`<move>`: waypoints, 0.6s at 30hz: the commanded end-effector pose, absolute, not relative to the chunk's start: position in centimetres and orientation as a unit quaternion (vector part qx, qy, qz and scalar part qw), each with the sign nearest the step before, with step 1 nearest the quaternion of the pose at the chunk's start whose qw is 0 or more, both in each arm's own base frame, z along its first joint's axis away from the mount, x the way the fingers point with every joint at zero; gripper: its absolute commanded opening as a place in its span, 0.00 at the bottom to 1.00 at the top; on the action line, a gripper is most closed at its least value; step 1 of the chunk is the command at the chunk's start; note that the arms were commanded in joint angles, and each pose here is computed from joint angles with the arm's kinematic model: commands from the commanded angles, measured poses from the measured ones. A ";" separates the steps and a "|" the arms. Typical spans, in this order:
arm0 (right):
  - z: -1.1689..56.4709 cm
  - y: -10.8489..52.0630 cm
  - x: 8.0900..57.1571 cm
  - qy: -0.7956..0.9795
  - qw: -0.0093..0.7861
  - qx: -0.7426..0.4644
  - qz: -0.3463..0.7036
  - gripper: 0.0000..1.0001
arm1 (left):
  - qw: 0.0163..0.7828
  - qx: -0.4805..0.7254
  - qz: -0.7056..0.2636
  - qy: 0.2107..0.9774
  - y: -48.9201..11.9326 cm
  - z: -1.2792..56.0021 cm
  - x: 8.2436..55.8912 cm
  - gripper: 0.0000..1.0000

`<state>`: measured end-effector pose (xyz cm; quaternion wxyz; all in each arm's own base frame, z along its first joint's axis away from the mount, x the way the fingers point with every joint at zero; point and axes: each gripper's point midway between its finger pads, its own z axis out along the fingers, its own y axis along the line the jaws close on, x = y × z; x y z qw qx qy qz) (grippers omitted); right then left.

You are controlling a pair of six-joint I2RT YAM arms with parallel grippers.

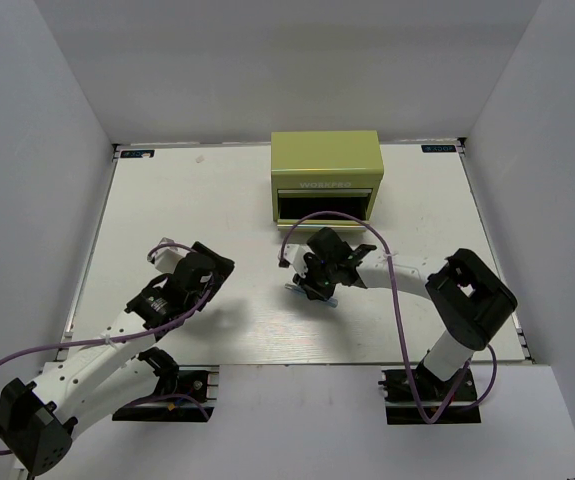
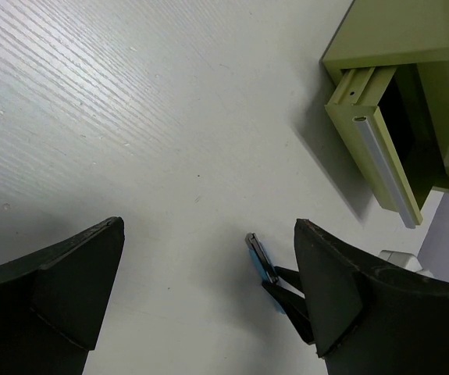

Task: Sort the stationery into containers
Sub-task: Pick up the pen from the center of the board.

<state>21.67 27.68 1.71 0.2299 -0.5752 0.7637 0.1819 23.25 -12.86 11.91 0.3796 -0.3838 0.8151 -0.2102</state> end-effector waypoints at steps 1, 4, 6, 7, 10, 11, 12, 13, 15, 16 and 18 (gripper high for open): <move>0.9 26.8 19.4 0.751 0.177 -0.604 0.200 0.01 | 0.382 -0.392 -0.203 0.812 -12.5 11.6 23.4 1.00; 4.4 27.6 22.1 0.726 0.235 -0.620 0.182 0.00 | 0.379 -0.391 -0.205 0.813 -12.6 11.3 23.3 1.00; 7.7 28.5 24.8 0.711 0.284 -0.622 0.161 0.00 | 0.381 -0.391 -0.209 0.811 -12.7 11.5 23.4 1.00; 8.4 28.2 25.7 0.711 0.292 -0.620 0.154 0.00 | 0.381 -0.391 -0.209 0.811 -12.7 11.5 23.4 1.00; 11.9 28.4 29.0 0.691 0.347 -0.623 0.117 0.00 | 0.381 -0.391 -0.209 0.811 -12.7 11.2 23.4 1.00; 13.1 28.7 30.1 0.673 0.365 -0.634 0.104 0.00 | 0.381 -0.391 -0.209 0.811 -12.7 11.2 23.4 1.00; 13.3 28.6 30.7 0.671 0.369 -0.636 0.095 0.00 | 0.381 -0.391 -0.209 0.811 -12.7 11.2 23.4 1.00; 13.7 28.2 31.7 0.664 0.376 -0.641 0.079 0.00 | 0.381 -0.391 -0.209 0.811 -12.7 11.2 23.4 1.00; 15.0 28.2 33.0 0.653 0.392 -0.645 0.064 0.00 | 0.381 -0.391 -0.209 0.811 -12.7 11.2 23.4 1.00; 15.5 27.8 34.0 0.653 0.399 -0.642 0.054 0.00 | 0.379 -0.391 -0.205 0.813 -12.6 10.9 23.3 1.00; 16.5 27.4 35.4 0.637 0.412 -0.651 0.034 0.00 | 0.381 -0.391 -0.209 0.811 -12.6 11.1 23.3 1.00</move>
